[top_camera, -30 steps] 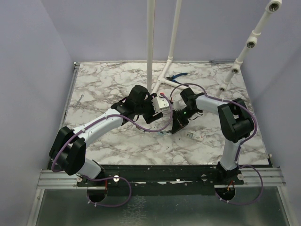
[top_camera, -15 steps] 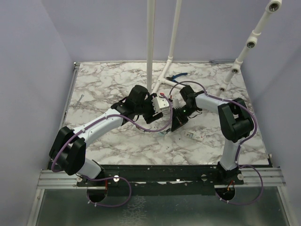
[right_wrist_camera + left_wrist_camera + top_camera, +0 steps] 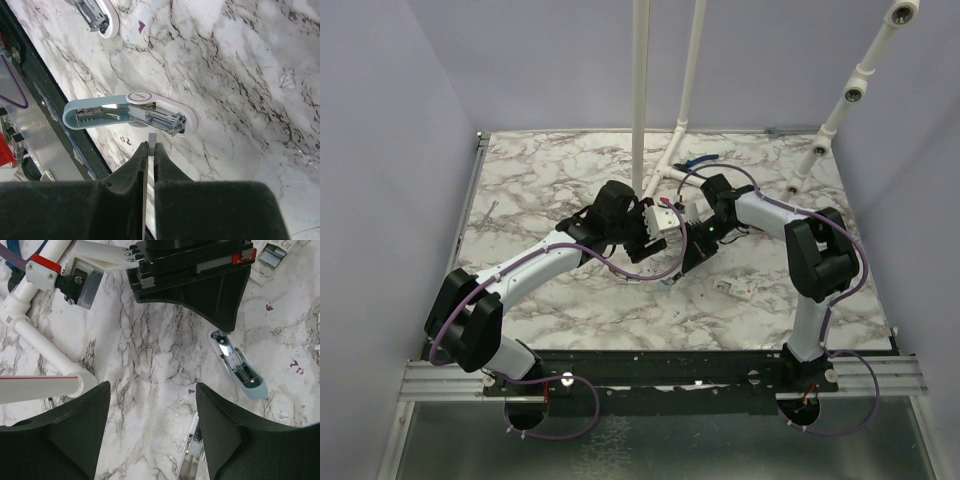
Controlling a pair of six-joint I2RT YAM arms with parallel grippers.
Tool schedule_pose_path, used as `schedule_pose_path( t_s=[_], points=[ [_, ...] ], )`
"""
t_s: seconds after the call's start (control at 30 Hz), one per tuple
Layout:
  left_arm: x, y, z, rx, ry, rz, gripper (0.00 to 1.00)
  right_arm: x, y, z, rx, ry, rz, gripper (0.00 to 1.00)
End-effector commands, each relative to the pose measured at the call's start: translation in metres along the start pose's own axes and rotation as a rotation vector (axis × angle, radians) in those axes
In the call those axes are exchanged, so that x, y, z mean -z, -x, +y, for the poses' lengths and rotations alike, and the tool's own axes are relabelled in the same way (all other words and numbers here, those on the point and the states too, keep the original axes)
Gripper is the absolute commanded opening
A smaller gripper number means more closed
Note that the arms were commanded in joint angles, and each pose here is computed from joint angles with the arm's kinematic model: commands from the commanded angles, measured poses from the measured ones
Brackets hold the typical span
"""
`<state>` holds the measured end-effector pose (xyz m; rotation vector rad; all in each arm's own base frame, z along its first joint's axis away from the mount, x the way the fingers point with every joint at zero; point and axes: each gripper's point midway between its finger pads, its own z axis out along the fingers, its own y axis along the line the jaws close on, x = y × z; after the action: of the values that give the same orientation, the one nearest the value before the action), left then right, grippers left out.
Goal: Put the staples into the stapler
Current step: Adjust the stapler at the center of the board.
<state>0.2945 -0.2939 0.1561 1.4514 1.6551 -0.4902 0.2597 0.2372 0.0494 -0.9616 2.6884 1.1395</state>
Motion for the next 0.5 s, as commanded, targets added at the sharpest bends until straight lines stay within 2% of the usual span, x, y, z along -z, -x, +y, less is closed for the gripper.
schedule_pose_path(
  t_s=[0.0,0.47],
  points=[
    [0.005,0.002,0.007,-0.003,0.034,-0.006,0.70,-0.002,0.004,0.008,0.032,0.040,0.030,0.06],
    [0.007,0.004,0.008,0.008,0.034,-0.007,0.70,-0.013,0.005,0.011,0.042,0.102,0.134,0.06]
  ],
)
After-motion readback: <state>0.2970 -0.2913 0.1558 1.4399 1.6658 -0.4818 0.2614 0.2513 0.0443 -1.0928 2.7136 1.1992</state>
